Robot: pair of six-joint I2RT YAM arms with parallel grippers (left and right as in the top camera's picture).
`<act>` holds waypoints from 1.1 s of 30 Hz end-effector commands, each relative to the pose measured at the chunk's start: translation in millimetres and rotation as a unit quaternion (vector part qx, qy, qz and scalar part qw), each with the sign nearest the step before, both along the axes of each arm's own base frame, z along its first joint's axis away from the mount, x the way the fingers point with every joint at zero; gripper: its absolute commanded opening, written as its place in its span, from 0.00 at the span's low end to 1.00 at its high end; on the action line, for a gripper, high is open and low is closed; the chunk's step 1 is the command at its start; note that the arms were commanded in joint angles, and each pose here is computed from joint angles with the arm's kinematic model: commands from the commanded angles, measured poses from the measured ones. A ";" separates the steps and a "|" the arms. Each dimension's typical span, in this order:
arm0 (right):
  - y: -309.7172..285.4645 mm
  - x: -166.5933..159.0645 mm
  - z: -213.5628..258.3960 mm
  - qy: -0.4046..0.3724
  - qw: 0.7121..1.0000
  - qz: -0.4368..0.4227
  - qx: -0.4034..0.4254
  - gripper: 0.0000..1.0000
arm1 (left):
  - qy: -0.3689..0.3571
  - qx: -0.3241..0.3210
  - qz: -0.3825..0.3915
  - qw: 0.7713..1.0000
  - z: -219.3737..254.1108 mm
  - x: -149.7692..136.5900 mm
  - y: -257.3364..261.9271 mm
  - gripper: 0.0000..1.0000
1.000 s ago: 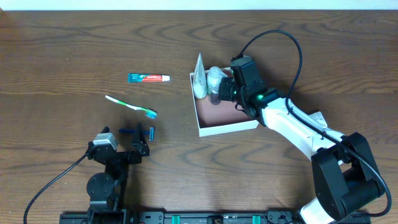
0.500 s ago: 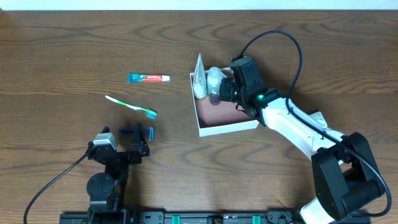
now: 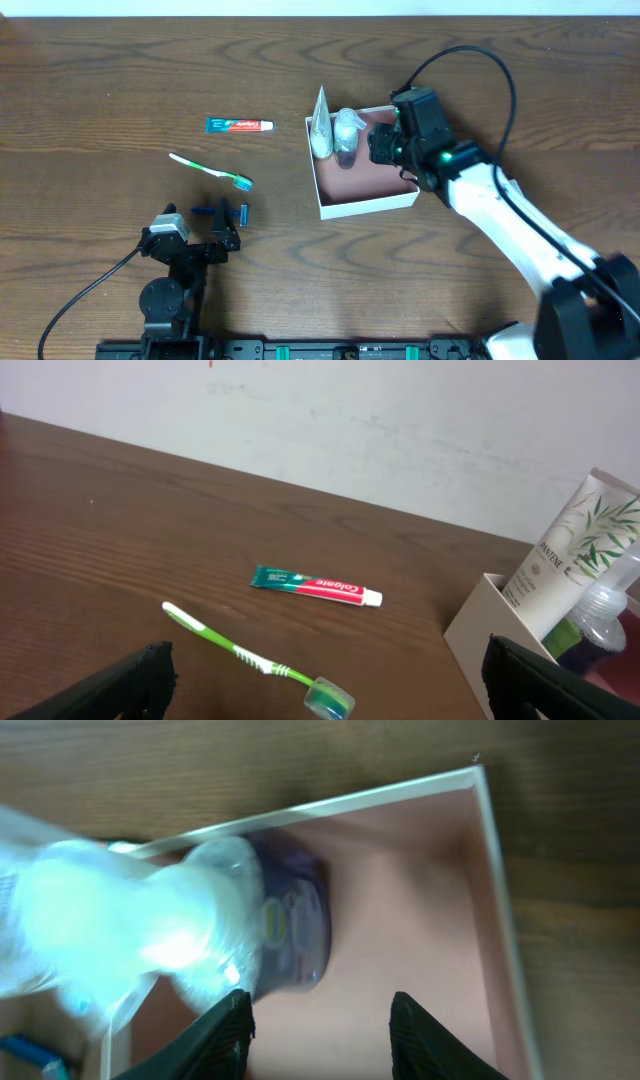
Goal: Pack container
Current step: 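Move the right gripper to the green-white soap box and grasp it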
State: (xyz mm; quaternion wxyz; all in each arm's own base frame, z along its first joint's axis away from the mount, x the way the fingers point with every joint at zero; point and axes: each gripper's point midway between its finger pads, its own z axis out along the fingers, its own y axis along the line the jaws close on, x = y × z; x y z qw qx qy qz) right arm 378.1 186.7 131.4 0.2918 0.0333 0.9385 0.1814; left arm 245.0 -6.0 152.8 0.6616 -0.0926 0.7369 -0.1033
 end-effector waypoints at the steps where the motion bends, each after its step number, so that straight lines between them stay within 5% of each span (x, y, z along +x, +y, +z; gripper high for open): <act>1: -10.8 -8.2 26.6 -0.020 1.000 0.002 -0.006 0.52 | 0.023 0.004 -0.003 1.000 -14.7 -0.9 -0.4 0.98; 6: -44.1 -40.9 48.0 -0.001 1.000 -0.015 -0.025 0.74 | 0.023 0.004 -0.003 1.000 -14.7 -0.9 -0.5 0.98; 11: -101.6 -78.0 57.1 0.038 0.994 -0.076 -0.063 0.86 | 0.023 0.004 -0.003 1.000 -14.7 -0.9 -0.5 0.98; 20: -200.3 -119.3 34.3 0.146 0.936 -0.300 -0.111 0.95 | 0.023 0.004 -0.003 1.000 -14.7 -0.9 -0.4 0.98; 33: -244.9 -95.3 -28.9 0.227 0.846 -0.476 -0.079 0.99 | 0.023 0.004 -0.003 1.000 -14.7 -0.9 -0.5 0.98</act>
